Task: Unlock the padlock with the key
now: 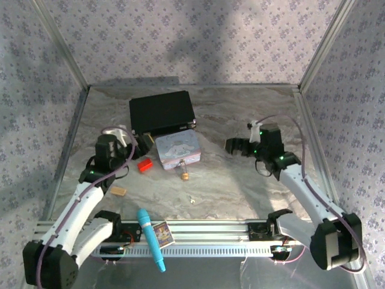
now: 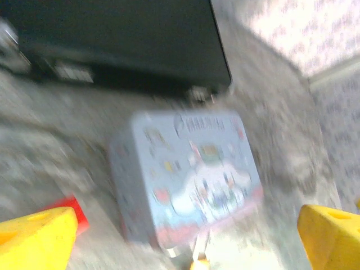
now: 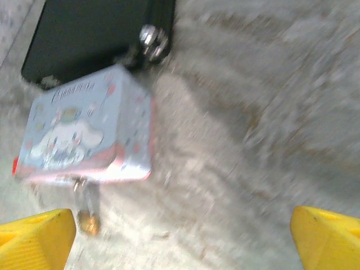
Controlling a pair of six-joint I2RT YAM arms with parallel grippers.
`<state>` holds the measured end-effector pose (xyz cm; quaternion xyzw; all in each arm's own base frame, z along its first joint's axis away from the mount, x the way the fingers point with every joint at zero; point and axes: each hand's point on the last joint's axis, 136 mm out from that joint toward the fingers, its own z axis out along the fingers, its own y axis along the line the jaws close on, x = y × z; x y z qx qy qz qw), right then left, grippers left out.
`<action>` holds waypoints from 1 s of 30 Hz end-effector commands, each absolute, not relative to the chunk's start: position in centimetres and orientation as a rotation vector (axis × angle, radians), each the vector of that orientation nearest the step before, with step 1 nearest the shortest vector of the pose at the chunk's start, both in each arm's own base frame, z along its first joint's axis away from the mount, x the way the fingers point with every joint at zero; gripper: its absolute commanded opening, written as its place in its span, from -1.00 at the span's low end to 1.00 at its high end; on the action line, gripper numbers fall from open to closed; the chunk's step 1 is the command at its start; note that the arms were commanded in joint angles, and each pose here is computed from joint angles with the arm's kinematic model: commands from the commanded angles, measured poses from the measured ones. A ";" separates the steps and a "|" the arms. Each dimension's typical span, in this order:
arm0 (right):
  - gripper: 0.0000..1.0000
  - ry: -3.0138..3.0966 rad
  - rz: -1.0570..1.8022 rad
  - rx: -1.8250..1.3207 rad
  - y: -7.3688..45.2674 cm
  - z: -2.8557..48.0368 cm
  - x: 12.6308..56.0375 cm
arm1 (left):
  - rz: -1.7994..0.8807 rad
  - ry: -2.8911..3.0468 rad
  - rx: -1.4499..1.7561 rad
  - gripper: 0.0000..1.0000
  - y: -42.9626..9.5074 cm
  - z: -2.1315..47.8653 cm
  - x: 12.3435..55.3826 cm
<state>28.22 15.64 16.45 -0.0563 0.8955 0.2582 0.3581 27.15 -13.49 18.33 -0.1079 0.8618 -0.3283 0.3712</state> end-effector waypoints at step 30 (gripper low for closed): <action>-0.24 2.604 0.459 -0.401 31.6 3.0 13.6 | -1.053 2.465 -0.175 1.00 -21.2 11.8 17.7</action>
